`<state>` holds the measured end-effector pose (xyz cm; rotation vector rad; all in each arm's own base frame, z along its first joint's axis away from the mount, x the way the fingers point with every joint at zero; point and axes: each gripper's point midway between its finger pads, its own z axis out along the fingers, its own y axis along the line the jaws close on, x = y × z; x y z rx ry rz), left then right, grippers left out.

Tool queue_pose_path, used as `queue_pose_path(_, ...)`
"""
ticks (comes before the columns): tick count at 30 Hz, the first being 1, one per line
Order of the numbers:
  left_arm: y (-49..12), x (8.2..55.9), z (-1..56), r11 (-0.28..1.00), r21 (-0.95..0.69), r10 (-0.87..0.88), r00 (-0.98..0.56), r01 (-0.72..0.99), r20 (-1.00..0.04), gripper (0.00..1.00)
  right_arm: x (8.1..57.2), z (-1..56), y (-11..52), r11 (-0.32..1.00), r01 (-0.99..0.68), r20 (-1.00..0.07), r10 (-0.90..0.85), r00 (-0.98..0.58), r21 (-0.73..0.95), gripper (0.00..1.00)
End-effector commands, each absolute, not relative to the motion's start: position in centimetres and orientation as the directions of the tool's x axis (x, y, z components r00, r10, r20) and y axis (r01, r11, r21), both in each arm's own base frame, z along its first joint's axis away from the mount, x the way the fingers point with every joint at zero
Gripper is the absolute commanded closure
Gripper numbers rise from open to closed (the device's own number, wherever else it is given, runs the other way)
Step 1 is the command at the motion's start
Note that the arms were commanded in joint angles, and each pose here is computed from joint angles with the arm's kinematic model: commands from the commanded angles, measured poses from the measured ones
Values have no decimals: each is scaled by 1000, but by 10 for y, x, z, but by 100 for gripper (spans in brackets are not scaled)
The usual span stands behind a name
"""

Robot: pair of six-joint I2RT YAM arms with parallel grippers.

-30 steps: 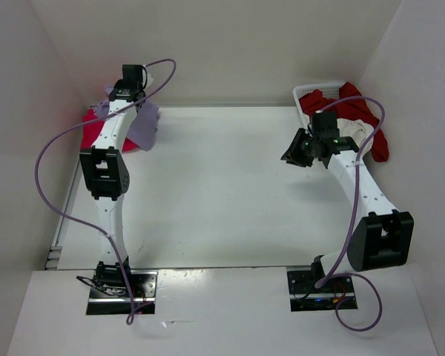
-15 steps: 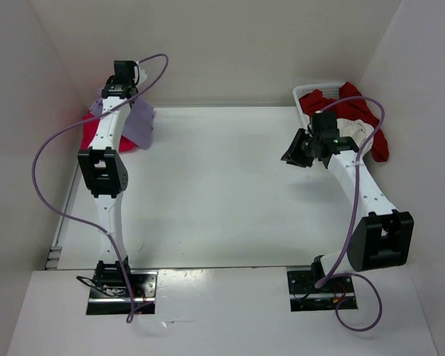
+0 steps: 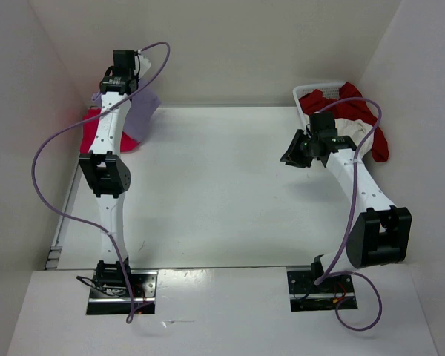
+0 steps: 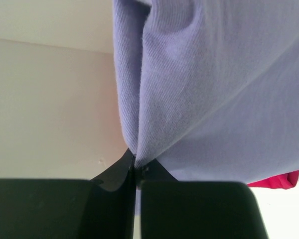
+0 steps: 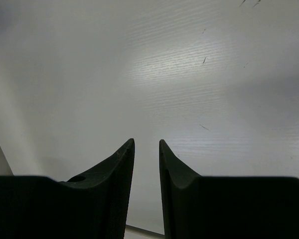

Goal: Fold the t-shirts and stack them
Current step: Put the neatly folded tshirt into the corner of the board with the left arm

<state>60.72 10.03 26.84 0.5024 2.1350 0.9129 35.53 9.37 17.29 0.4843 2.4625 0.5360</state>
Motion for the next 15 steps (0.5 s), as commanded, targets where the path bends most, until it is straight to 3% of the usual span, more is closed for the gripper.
queue_pose_path(1, 105, 608, 283, 648, 761, 580, -645, -4, -497, 100, 362, 185, 92, 860, 188, -482, 433, -762, 474, 68)
queue_pose_path(15, 161, 605, 233, 586, 810, 507, -766, -31, -396, 100, 355, 185, 91, 864, 186, -479, 424, -768, 467, 68)
